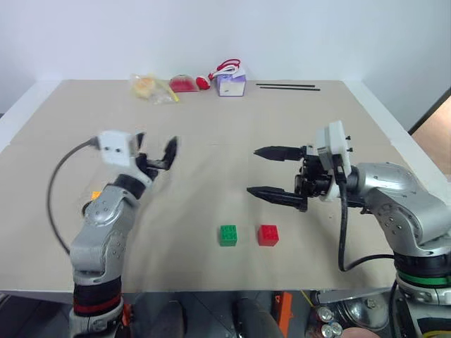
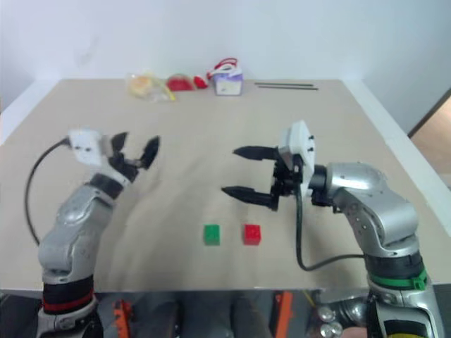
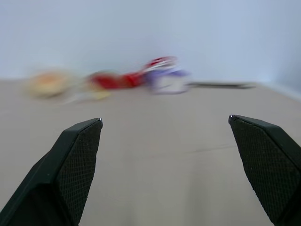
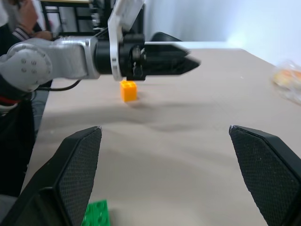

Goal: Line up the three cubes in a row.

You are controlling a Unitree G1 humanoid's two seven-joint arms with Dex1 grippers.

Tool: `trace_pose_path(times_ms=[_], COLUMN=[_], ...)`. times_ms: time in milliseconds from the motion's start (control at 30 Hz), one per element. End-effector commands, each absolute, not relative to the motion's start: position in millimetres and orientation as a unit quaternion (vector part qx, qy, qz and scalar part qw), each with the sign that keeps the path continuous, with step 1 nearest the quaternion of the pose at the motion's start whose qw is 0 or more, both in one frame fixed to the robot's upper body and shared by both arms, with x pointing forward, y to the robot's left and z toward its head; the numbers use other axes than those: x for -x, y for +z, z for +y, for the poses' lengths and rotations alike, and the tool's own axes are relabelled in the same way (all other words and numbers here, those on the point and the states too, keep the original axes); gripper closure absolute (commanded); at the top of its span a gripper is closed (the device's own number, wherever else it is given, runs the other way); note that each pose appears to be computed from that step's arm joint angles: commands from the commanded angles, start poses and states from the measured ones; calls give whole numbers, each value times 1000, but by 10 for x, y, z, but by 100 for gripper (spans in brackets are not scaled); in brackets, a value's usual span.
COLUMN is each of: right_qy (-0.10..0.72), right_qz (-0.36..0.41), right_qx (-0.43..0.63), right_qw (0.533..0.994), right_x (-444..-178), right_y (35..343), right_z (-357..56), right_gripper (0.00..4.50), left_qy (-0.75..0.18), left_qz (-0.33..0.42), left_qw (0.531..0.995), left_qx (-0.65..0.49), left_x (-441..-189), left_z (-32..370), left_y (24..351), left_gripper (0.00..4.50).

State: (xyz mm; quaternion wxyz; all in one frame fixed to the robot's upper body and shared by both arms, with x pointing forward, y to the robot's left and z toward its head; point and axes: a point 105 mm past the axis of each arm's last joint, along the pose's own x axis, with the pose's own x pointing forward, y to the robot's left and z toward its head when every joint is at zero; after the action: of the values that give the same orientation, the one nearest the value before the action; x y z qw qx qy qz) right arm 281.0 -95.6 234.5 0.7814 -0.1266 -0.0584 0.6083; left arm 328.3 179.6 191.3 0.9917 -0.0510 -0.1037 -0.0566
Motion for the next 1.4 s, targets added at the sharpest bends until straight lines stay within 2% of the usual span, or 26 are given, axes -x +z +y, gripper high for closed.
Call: trace_pose_path(times_ms=[33, 333, 733, 1033, 1400], right_qy=[621, 649, 649, 648, 648], right_qz=[-85, -86, -85, -85, -85], right_qx=[139, 137, 136, 135, 134], right_qw=[767, 743, 743, 745, 745], right_x=[-2813, -2838, -2841, -2850, -2844], right_y=[2425, 2331, 2283, 2287, 2289], right_z=[-849, -659, -651, -643, -639], right_gripper=[0, 0, 0, 0, 0], left_qy=[-11, -5, -8, 16, -10], left_qz=[-116, -81, -10, 3, -16], left_qw=[992, 997, 1000, 1000, 1000], left_qx=[37, -14, 0, 9, 6], left_x=[-3137, -3044, -2888, -2908, -2960], left_z=[2008, 2501, 2589, 2719, 2560], left_y=[1944, 1673, 1209, 1103, 1191], left_gripper=[5, 5, 5, 5, 5])
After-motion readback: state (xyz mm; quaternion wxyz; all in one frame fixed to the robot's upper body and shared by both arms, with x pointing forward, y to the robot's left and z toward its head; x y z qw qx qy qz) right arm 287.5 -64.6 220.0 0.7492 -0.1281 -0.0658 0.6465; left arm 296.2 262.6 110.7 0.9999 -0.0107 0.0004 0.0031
